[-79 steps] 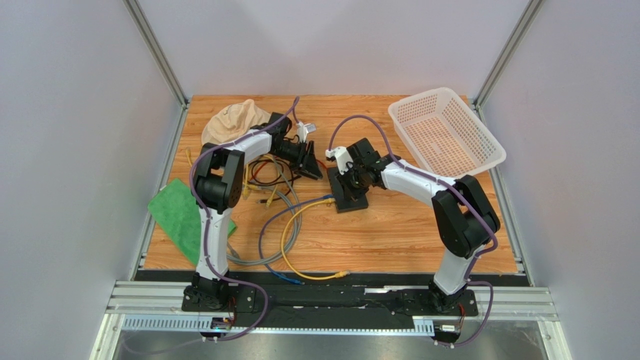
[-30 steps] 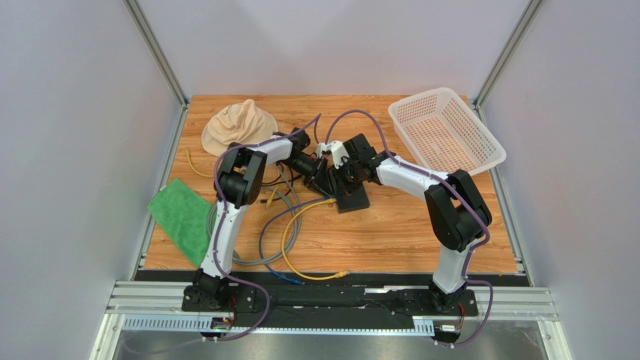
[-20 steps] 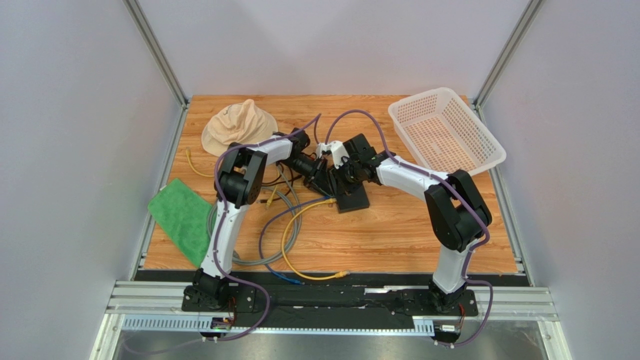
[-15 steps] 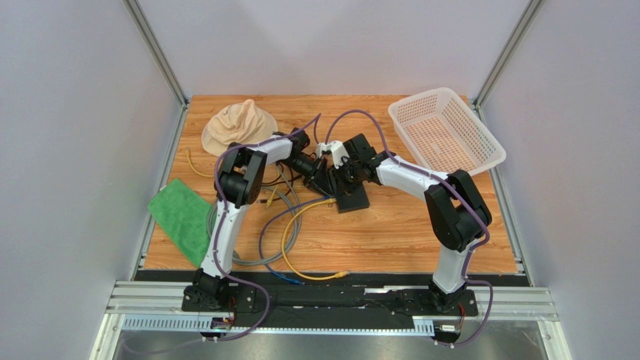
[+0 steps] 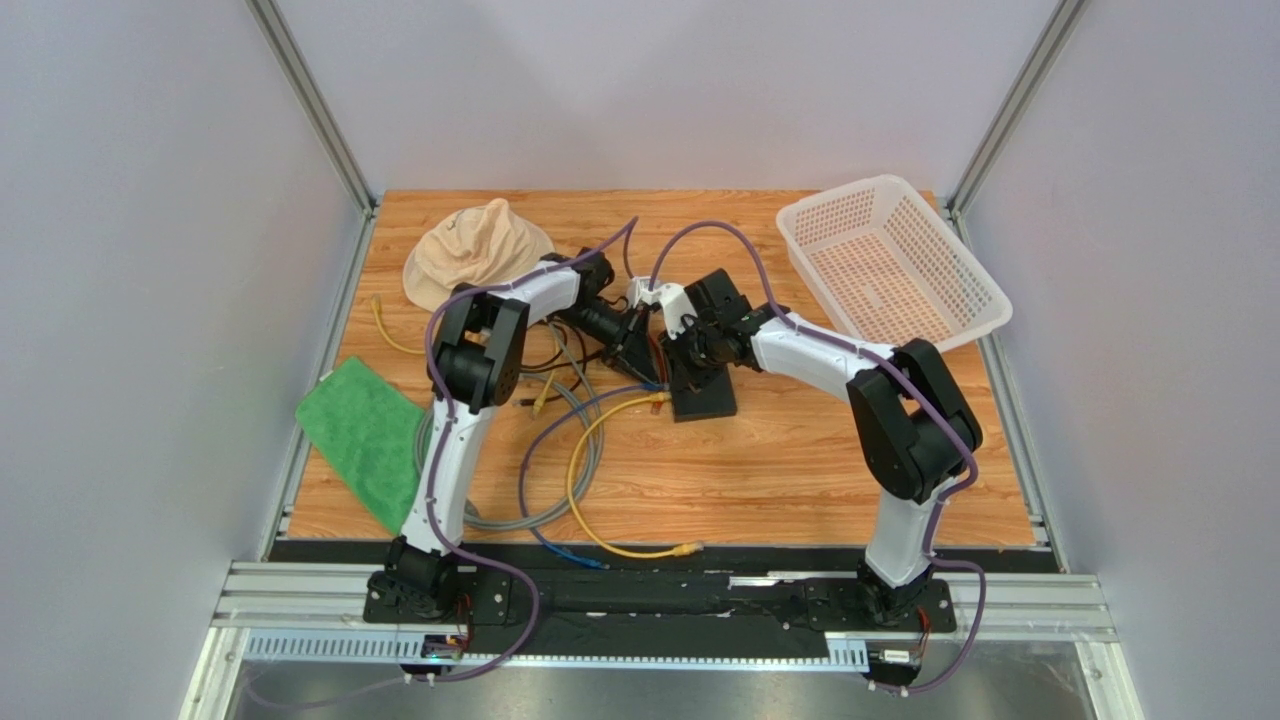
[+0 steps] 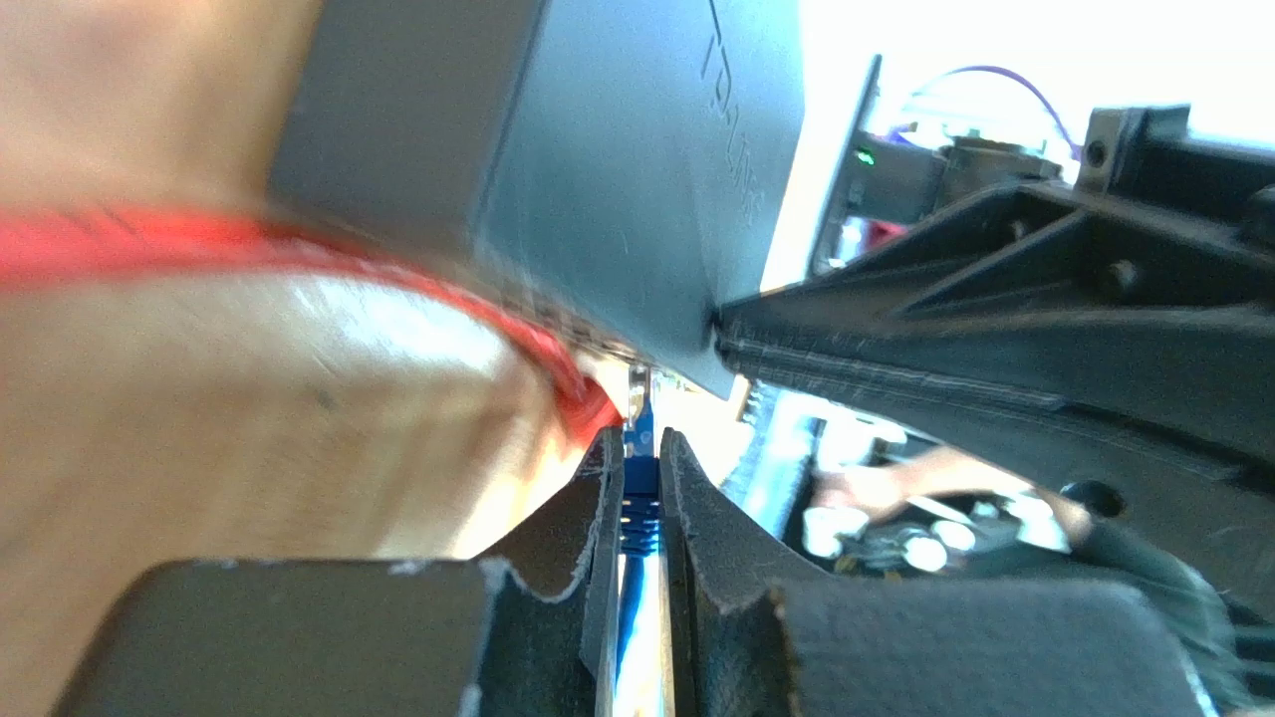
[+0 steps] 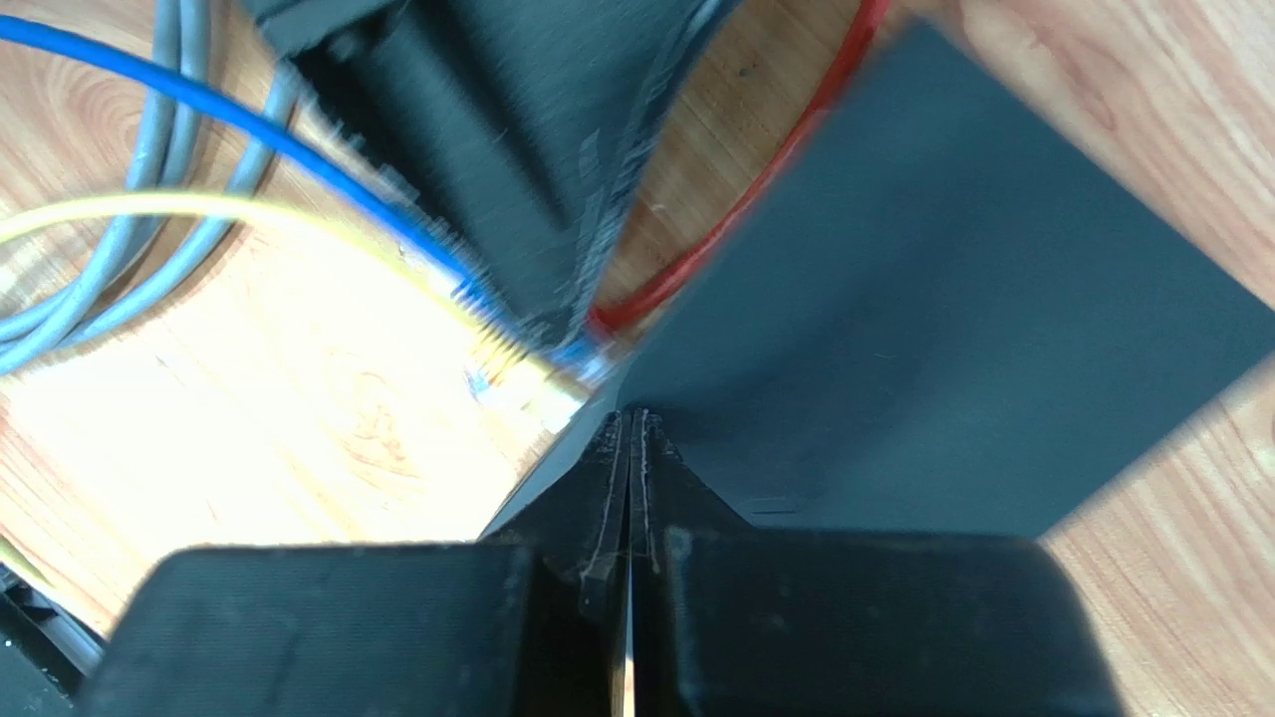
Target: Pull the plug from the switch port
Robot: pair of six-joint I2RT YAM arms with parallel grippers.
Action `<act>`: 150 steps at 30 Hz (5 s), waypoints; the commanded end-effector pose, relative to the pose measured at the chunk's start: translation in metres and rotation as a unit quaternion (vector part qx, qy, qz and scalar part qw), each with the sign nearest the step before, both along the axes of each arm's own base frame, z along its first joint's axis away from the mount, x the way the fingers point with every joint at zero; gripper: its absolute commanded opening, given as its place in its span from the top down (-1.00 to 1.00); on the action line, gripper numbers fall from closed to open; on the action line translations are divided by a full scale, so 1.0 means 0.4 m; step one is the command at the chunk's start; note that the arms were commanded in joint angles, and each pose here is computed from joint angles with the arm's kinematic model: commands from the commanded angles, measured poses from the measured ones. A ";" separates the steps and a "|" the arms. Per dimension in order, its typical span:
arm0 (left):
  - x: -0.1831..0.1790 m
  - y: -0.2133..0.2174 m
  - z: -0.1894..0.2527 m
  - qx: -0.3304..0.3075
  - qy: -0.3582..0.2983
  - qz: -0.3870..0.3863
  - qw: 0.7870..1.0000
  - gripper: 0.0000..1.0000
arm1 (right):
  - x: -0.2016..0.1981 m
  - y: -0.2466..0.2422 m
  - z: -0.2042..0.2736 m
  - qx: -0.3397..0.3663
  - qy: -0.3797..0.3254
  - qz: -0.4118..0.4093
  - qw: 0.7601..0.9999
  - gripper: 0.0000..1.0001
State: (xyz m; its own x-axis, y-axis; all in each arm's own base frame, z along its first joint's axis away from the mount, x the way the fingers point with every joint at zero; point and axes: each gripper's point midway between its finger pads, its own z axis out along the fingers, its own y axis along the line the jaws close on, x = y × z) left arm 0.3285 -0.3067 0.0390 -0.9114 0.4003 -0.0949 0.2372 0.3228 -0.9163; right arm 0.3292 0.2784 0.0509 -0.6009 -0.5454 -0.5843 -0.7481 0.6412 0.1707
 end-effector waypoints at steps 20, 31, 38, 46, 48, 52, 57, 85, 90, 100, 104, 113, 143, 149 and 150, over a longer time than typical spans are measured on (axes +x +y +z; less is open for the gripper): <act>0.176 0.147 0.197 0.024 -0.195 0.012 0.980 1.00 | -0.055 -0.052 -0.082 -0.057 0.042 0.006 0.997 1.00; 0.568 0.514 0.272 0.291 -0.446 0.144 0.834 0.87 | -0.013 -0.051 -0.052 -0.068 0.009 0.003 0.998 1.00; 0.548 0.431 0.498 0.238 -0.499 0.188 0.812 -0.01 | 0.053 -0.081 0.008 -0.095 -0.051 -0.033 0.994 1.00; 0.389 0.213 0.657 0.077 -0.571 0.211 0.790 -0.47 | 0.139 -0.198 0.178 -0.080 -0.126 -0.134 0.980 1.00; 0.353 0.165 0.591 0.047 -0.506 0.208 0.836 -0.42 | 0.127 -0.229 0.154 -0.086 -0.106 -0.149 0.979 1.00; 0.289 0.079 0.429 0.025 -0.391 0.167 0.905 -0.07 | 0.072 -0.241 0.073 -0.090 -0.056 -0.139 0.985 1.00; 0.213 0.030 0.207 0.107 -0.351 0.090 0.926 0.59 | 0.026 -0.233 0.039 -0.072 -0.021 -0.137 0.988 1.00; 0.517 0.107 0.074 0.307 -0.447 0.175 0.822 -0.02 | -0.021 -0.238 0.013 -0.064 -0.012 -0.118 0.991 1.00; 0.589 0.265 0.186 0.370 -0.470 0.258 0.759 -0.23 | -0.022 -0.239 0.011 -0.065 -0.012 -0.116 0.991 1.00; 0.247 0.059 0.339 -0.015 -0.338 0.086 0.937 -0.12 | 0.016 -0.190 0.061 -0.030 -0.014 -0.109 0.993 1.00; 0.154 0.005 0.247 -0.036 -0.264 0.029 0.963 -0.13 | 0.009 -0.141 0.089 0.013 0.008 -0.086 0.996 1.00; 0.074 -0.046 0.097 -0.004 -0.189 -0.018 0.982 -0.12 | -0.018 -0.168 0.056 -0.010 0.015 -0.084 0.996 1.00; -0.035 -0.094 0.053 0.012 -0.161 -0.079 0.984 0.08 | -0.083 -0.205 0.034 -0.023 0.020 -0.069 0.997 0.99; -0.070 -0.056 0.002 0.062 -0.134 -0.117 0.982 0.17 | -0.102 -0.210 0.008 -0.024 0.026 -0.063 0.997 0.98; -0.080 -0.047 -0.010 0.071 -0.129 -0.125 0.981 0.17 | -0.105 -0.211 0.006 -0.025 0.029 -0.063 0.997 0.98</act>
State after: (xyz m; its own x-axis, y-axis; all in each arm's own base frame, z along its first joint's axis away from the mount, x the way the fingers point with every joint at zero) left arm 0.3127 -0.3323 0.0378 -0.7821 0.5575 -0.2783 0.5235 0.3456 -0.7788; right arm 0.2873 0.1904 0.0478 -0.7304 -0.4814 -0.4845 -0.6224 0.7612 0.1821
